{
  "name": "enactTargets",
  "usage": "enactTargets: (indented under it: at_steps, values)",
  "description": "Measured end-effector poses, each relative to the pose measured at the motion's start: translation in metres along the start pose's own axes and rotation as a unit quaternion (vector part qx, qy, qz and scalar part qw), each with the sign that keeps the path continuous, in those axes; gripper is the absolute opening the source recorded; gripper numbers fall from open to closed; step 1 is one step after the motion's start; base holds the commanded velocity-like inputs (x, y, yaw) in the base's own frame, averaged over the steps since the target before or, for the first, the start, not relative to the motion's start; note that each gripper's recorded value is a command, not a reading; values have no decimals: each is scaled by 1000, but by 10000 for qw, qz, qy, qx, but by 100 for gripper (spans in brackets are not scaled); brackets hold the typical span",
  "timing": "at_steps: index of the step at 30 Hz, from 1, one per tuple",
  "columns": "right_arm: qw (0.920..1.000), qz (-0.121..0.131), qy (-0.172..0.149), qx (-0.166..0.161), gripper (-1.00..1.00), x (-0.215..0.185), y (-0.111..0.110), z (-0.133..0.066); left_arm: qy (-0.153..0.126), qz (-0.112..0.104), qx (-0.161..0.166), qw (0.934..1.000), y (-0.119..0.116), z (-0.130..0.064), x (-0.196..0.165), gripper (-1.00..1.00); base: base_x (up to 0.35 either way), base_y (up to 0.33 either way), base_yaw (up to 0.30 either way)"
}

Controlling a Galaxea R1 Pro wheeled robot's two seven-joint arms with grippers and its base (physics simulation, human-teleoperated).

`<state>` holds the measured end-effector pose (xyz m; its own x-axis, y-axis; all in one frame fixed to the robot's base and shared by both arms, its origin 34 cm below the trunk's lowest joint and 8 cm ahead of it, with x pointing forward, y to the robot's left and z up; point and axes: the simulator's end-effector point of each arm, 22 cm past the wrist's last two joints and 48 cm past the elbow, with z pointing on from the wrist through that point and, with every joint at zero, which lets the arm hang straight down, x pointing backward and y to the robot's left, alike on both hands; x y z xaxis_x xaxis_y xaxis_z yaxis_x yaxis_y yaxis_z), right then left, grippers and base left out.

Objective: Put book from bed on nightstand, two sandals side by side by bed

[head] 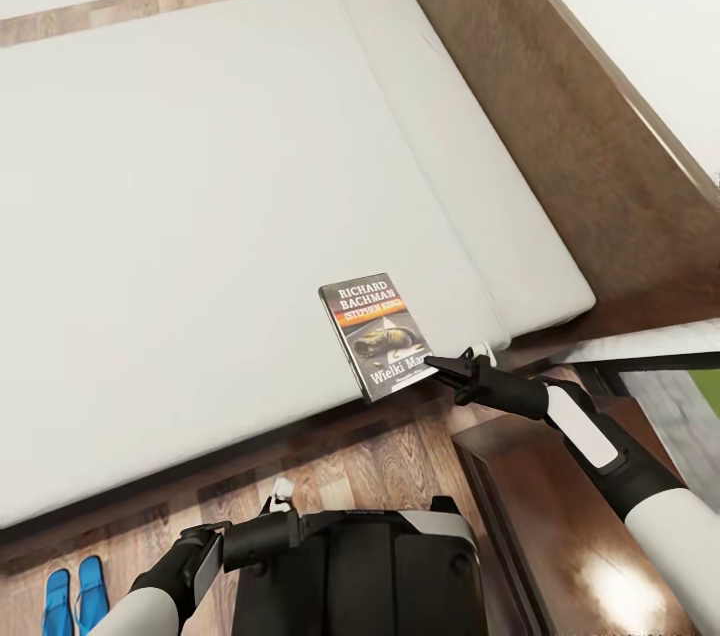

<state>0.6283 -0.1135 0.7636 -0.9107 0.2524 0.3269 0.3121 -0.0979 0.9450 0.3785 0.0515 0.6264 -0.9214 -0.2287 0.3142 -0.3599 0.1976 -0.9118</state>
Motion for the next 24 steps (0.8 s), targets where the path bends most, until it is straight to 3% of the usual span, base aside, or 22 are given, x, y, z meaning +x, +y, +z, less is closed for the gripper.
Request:
enactTargets:
  at_steps: [24]
  values:
    - [10000,5,0,7,-100,15,13,-2,1,-4,1,10000,-12,-6,14,100,0,0,0]
